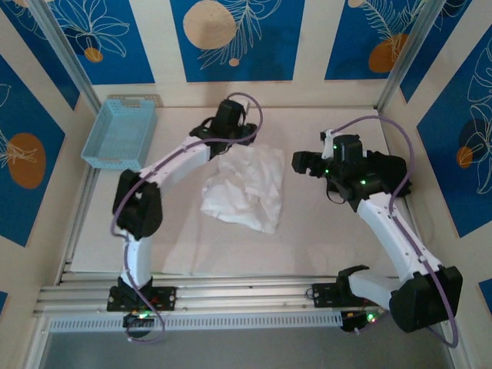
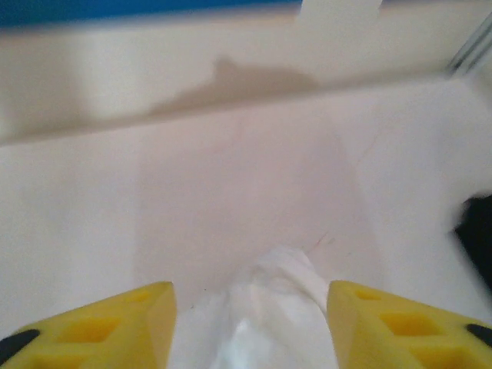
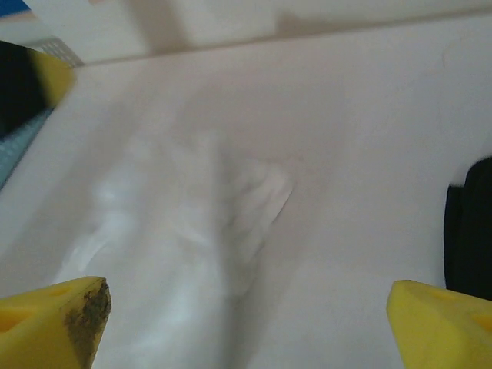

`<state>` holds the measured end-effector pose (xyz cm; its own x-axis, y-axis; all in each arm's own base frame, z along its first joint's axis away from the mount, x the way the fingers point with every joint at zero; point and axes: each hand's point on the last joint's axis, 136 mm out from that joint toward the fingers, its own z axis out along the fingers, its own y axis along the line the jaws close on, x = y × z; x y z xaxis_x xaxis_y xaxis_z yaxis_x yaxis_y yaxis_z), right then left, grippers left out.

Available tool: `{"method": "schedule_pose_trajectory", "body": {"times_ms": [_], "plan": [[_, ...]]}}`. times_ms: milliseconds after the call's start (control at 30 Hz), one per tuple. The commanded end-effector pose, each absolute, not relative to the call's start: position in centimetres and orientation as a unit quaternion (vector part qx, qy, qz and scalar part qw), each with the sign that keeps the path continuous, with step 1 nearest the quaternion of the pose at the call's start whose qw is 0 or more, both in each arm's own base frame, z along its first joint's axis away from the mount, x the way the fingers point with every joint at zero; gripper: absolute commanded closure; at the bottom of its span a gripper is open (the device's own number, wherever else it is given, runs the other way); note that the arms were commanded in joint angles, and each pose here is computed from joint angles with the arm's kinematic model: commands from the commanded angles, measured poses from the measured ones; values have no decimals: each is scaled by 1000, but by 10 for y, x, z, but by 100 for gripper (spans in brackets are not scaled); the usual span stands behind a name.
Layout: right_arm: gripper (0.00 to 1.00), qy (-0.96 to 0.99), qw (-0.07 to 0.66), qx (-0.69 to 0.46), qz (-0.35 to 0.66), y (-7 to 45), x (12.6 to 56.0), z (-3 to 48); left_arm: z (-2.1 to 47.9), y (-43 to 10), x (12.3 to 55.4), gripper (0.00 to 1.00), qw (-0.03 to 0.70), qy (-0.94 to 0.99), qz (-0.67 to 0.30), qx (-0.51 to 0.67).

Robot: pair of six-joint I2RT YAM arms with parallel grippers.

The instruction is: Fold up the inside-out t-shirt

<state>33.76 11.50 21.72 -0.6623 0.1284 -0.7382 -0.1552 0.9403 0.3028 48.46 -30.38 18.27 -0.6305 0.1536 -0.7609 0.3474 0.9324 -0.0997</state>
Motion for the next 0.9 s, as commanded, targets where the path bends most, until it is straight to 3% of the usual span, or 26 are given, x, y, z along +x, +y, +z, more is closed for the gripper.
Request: {"method": "schedule_pose_trajectory", "body": {"times_ms": [0, 67, 333, 533, 867], "plan": [[9, 921, 337, -24, 193, 149, 322, 170, 228, -265, 449, 26, 436, 883, -119, 128], [10, 934, 297, -40, 195, 171, 316, 145, 200, -232, 416, 21, 419, 894, -127, 97], [19, 975, 176, -64, 116, 191, 290, 60, 64, -176, 319, 21, 278, 950, -133, 52], [25, 962, 222, -74, 142, 209, 327, 68, 31, -180, 325, 30, 255, 955, -142, 48], [29, 942, 249, -106, 199, 256, 368, 78, 6, -192, 331, 57, 242, 954, -168, 45]]}}
